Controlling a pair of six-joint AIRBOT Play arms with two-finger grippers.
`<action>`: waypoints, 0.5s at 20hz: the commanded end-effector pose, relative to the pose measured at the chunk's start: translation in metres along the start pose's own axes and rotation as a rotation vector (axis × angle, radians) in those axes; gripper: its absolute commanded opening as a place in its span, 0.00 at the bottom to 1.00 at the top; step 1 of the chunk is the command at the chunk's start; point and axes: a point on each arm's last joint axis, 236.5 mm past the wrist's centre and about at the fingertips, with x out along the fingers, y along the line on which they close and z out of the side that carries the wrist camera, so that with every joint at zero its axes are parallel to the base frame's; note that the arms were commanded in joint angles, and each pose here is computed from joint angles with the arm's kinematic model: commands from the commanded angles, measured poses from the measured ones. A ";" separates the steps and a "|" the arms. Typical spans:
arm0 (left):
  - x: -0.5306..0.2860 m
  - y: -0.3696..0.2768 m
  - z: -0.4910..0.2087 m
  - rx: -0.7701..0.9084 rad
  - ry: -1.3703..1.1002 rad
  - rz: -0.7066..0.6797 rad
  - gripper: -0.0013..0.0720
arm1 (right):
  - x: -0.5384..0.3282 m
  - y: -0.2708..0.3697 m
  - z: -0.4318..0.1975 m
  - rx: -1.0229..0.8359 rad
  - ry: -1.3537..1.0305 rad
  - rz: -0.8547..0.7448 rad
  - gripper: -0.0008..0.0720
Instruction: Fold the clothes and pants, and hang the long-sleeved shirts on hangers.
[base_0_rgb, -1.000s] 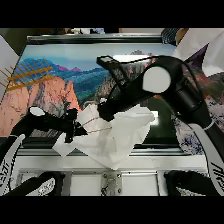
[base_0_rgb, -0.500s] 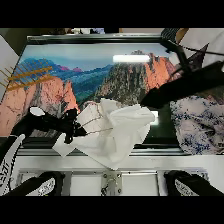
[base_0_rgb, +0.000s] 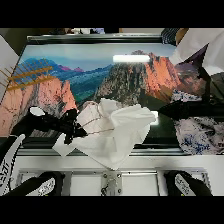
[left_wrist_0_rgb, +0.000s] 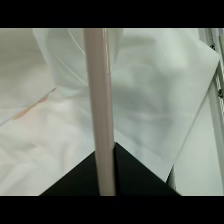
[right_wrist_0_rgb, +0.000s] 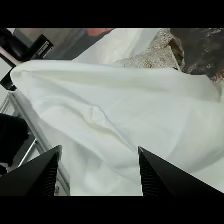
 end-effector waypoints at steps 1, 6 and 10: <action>0.000 -0.002 0.000 -0.005 -0.003 -0.008 0.04 | 0.009 -0.007 -0.020 -0.081 -0.020 0.050 0.74; 0.000 -0.006 0.001 -0.009 -0.007 -0.026 0.04 | 0.016 -0.010 -0.034 -0.188 -0.013 0.069 0.74; 0.000 -0.006 0.001 -0.020 -0.007 -0.025 0.04 | 0.016 -0.010 -0.034 -0.336 -0.018 0.069 0.74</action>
